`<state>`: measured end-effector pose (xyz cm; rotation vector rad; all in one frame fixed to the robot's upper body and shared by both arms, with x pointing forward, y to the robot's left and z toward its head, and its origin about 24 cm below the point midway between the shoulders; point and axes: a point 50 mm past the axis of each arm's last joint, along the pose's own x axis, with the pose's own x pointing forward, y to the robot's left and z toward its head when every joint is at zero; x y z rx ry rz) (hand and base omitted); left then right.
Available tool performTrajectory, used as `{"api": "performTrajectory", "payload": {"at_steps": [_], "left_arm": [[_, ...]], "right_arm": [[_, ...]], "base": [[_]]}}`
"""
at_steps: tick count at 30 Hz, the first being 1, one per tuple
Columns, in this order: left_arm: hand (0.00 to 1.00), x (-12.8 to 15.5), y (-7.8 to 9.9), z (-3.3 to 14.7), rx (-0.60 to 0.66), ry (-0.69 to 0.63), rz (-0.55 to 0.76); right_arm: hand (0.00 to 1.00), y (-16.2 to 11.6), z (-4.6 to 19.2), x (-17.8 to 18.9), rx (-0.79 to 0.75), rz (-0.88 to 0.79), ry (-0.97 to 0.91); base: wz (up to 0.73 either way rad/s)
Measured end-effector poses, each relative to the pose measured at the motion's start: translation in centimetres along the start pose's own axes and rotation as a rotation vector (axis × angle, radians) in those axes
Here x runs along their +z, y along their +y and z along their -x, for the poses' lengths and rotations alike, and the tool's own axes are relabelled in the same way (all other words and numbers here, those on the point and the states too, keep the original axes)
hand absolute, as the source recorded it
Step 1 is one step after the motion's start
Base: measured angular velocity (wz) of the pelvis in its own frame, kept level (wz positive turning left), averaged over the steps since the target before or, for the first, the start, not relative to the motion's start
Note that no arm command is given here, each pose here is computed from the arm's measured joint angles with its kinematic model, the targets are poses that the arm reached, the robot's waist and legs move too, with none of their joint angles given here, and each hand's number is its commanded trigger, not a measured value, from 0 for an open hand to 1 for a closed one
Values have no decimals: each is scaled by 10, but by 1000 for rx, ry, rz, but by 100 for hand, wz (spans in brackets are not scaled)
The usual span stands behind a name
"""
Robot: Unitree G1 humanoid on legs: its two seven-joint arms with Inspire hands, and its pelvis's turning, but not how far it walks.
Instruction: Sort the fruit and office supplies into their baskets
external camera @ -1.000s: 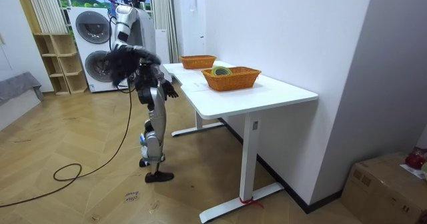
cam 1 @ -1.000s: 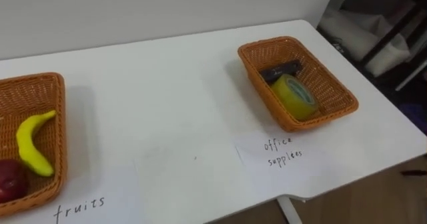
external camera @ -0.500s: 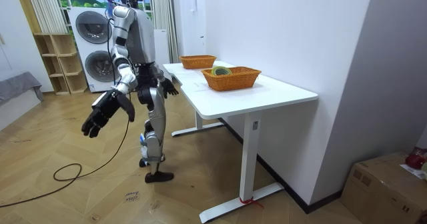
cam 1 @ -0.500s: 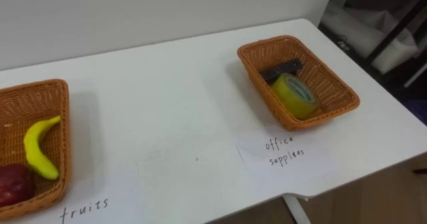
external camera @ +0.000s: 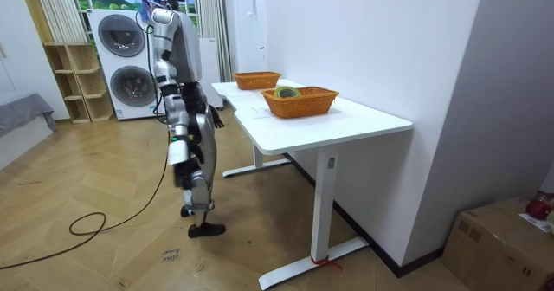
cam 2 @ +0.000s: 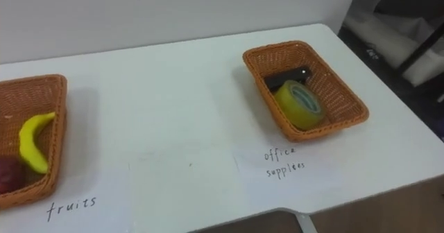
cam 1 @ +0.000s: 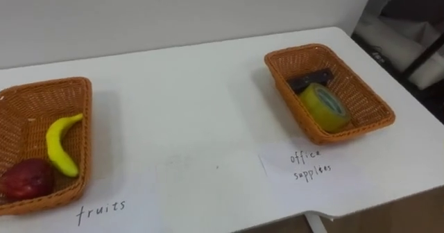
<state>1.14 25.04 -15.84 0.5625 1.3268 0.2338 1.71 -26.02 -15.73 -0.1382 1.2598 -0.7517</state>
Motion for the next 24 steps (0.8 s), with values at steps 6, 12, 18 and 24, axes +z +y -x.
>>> {"api": "performTrajectory", "payload": {"at_steps": [6,12,18,24], "left_arm": [[0,6,-8,0,-32,-20,-61],[0,8,-21,4,-63,-22,-58],[0,3,-23,5,-66,14,-62],[0,4,-24,5,-81,21,-63]], "right_arm": [[0,49,10,42,260,420,-238],[0,70,19,50,360,516,-312],[0,61,15,28,356,483,-209],[0,56,14,22,346,436,-177]], "base": [[11],[26],[15],[8]]}}
